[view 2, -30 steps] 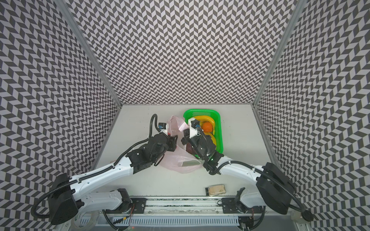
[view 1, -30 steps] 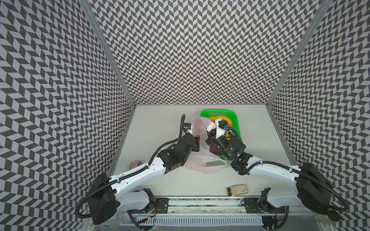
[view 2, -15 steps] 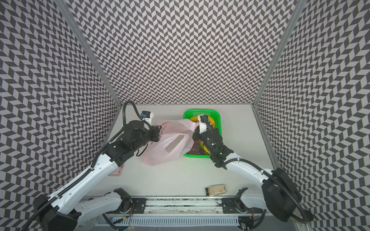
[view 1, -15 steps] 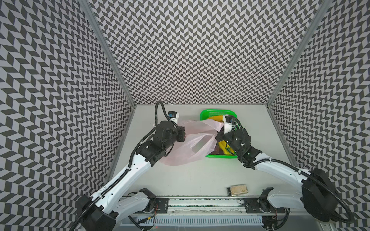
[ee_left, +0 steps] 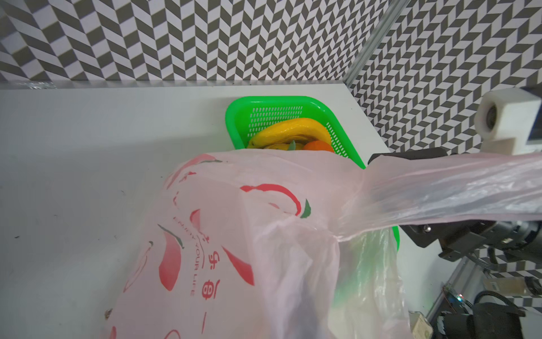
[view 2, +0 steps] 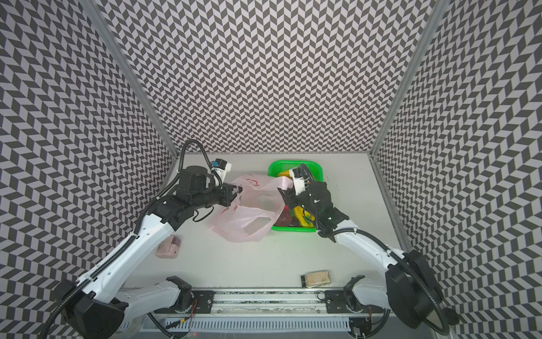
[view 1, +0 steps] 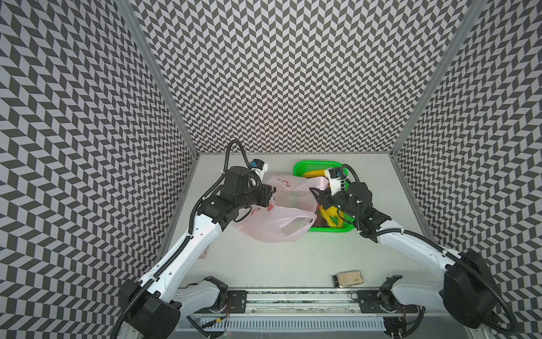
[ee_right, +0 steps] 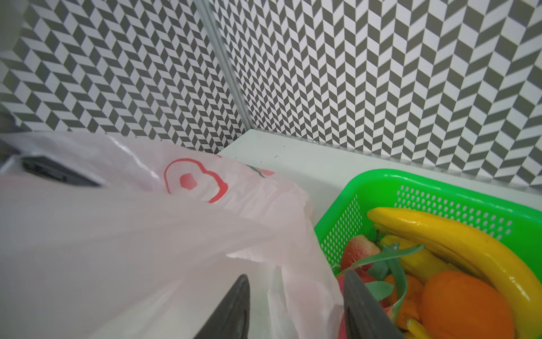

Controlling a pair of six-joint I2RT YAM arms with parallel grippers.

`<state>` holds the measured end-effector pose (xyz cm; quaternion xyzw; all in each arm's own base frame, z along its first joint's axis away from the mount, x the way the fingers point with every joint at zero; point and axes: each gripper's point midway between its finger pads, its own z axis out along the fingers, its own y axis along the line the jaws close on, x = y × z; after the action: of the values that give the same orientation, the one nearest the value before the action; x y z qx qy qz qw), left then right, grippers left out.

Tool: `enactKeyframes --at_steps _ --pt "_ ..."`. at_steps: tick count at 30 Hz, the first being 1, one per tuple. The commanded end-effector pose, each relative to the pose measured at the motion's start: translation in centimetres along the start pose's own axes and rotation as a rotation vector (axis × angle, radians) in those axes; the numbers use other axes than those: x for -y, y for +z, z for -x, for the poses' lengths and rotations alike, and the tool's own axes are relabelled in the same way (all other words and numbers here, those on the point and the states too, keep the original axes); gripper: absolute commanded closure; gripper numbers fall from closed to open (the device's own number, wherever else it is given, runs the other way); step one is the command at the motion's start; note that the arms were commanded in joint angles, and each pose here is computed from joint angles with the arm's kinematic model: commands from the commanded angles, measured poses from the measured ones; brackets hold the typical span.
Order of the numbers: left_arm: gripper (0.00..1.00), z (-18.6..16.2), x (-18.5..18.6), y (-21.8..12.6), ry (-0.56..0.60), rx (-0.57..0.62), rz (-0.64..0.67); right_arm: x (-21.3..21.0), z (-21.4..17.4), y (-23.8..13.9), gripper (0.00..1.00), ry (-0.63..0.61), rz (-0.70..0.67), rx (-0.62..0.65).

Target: Place the fake fruits into the plastic bag and tie a complex knot

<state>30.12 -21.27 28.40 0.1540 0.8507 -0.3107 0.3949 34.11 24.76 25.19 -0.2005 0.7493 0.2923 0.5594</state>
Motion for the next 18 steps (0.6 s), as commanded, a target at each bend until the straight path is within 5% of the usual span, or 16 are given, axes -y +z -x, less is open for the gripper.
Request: enactKeyframes --at_steps 1,10,18 --pt "1.00 0.8 1.1 -0.4 -0.023 -0.010 -0.057 -0.8 1.9 -1.3 0.30 -0.069 0.048 0.060" --pt "1.00 1.7 0.8 -0.5 -0.042 -0.005 -0.067 -2.3 4.2 -4.1 0.02 -0.214 0.130 0.165" --pt "1.00 1.7 0.8 -1.1 0.018 -0.013 -0.056 -2.2 7.7 -4.1 0.08 -0.164 0.155 0.214"
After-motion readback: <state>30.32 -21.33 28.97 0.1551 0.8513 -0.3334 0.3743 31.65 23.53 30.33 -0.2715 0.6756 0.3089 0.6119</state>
